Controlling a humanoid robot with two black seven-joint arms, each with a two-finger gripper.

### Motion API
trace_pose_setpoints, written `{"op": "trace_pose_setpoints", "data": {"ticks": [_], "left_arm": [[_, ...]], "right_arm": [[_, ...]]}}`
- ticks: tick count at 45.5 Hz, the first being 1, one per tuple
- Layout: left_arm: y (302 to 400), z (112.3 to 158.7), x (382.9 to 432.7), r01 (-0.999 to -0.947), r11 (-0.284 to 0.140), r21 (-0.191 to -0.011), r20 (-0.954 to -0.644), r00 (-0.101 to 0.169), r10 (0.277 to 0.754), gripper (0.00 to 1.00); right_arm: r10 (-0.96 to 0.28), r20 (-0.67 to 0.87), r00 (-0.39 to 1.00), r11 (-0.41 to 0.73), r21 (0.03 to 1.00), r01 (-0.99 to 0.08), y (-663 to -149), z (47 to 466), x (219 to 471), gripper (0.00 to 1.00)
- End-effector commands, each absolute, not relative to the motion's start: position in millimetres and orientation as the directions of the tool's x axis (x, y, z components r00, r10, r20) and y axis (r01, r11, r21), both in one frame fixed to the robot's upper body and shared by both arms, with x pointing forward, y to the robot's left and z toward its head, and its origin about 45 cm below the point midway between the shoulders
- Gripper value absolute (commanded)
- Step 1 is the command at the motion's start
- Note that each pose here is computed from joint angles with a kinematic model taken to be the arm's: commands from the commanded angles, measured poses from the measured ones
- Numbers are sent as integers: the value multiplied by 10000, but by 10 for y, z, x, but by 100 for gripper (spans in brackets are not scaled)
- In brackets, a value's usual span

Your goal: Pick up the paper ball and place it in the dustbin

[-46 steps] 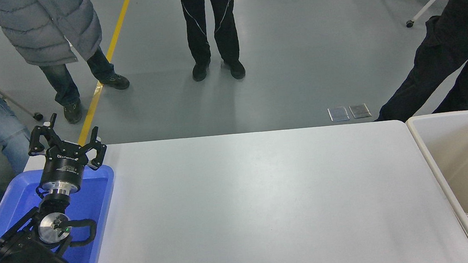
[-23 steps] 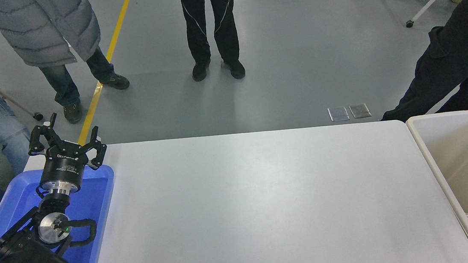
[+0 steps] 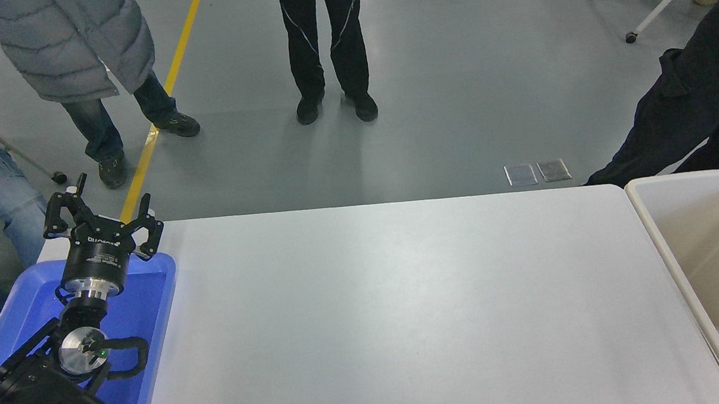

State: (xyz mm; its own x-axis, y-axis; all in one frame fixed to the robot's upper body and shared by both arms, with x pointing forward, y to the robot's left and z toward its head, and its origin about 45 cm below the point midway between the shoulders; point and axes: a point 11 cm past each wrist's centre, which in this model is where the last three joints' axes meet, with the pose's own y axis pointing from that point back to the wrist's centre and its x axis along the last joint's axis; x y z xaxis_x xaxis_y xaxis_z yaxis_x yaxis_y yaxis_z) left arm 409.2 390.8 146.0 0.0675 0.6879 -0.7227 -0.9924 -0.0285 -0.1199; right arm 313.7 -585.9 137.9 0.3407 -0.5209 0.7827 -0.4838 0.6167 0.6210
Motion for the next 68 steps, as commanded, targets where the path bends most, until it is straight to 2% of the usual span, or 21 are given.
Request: {"op": "trace_pose_setpoints", "data": {"ticks": [1,5,13,17,21,23,27,35,43,52,60,68], "left_arm": [[3901,1457,4092,-9927,-252,-1181,-7221,685,6884,98],[3904,1455,4090,-9928,-251,-1170,-7209,675,6898,98],[3912,1457,4090,-9928,-258,-1173,-7200,671,6907,98],[3913,1458,4090,-9927,-268,-1175,-7208,667,6899,98],[3901,1458,4092,-9926,-252,-1189,-7213,689,6892,98],[3905,1455,4090,-9928,-262,-1173,-7217,671,6890,98],[3904,1455,4090,-9928,-251,-1170,-7209,675,6898,98],[3901,1457,4092,-9927,-252,-1181,-7221,684,6884,98],[3908,1455,4090,-9927,-282,-1173,-7214,657,6894,98],[3906,1454,4090,-9928,-271,-1163,-7214,657,6894,98],[3908,1455,4090,-9927,-282,-1173,-7214,657,6894,98],[3902,1456,4092,-9928,-261,-1172,-7217,670,6889,98]], "right_arm": [[-5711,6848,4526,5198,7285,-4462,-5686,1730,3062,100],[-5549,6352,5372,4694,7722,-4282,-5505,1896,3100,100],[-5964,4464,6671,2836,8947,-3452,-4986,1982,3067,100],[-5872,2434,7720,860,9671,-2395,-4587,2212,3150,100],[-5193,647,8522,-890,9876,-1292,-4262,2628,3246,100],[-4648,177,8853,-1359,9865,-910,-4104,2839,3309,100],[-3703,1023,9232,-1174,9808,-1558,-3777,3186,3587,100],[-1687,2168,9615,-854,9686,-2333,-3058,3690,3895,100],[-113,2204,9754,-1436,9649,-2197,-2395,3855,3824,100],[956,2131,9723,-925,9745,-2045,-2085,3904,3741,100],[1238,2509,9601,-684,9674,-2440,-2036,4111,3704,100],[1045,2505,9624,-242,9681,-2494,-2186,4109,3720,100]]}}
